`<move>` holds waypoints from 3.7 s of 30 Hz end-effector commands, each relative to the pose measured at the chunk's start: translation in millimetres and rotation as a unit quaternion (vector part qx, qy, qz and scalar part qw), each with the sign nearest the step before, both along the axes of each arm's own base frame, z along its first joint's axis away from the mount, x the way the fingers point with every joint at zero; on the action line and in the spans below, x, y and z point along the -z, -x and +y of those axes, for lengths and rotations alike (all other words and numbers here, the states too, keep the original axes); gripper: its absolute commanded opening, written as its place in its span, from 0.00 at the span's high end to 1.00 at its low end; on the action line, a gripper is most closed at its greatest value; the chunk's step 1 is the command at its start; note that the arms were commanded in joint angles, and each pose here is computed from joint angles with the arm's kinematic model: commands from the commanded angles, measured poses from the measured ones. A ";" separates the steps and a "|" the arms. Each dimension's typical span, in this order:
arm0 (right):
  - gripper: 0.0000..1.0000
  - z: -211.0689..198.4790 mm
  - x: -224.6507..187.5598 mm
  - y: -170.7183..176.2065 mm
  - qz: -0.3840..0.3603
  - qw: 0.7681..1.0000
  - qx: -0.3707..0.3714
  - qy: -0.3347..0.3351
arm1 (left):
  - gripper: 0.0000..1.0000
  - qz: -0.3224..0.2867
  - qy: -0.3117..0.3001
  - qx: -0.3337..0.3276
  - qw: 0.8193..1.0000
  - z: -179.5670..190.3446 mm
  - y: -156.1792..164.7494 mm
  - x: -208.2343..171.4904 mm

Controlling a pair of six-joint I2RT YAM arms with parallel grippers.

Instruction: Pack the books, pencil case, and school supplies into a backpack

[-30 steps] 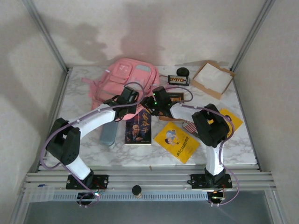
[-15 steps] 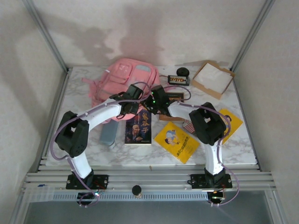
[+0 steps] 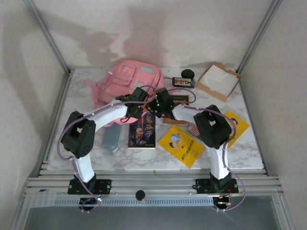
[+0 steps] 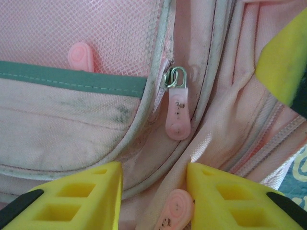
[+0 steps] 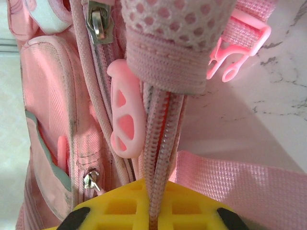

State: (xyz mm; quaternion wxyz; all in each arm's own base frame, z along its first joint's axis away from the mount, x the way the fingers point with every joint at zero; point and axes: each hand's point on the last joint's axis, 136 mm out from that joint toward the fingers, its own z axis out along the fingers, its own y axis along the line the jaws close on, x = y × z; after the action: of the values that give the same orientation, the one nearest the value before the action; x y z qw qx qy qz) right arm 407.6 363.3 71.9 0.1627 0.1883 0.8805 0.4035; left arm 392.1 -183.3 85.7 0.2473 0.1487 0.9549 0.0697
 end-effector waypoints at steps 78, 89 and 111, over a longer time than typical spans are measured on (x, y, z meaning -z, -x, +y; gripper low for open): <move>0.71 -6.8 -89.6 -29.3 -0.077 0.992 0.002 -0.105 | 1.00 -0.303 0.342 -0.224 0.861 62.0 22.8 -144.6; 0.44 -4.2 -134.0 11.5 -0.297 0.934 -0.198 0.026 | 1.00 -0.297 0.322 -0.177 0.881 52.9 19.1 -149.0; 0.48 58.6 -94.7 65.7 -0.629 0.542 -0.544 0.125 | 1.00 -0.282 0.351 -0.122 0.885 28.6 13.9 -151.5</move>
State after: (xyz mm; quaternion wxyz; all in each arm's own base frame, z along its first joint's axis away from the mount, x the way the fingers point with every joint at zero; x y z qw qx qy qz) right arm 344.4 414.9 157.6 0.4277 -0.6046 0.5833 0.3336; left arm 365.9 -143.7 199.6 0.4943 -0.1017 0.8470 -0.1671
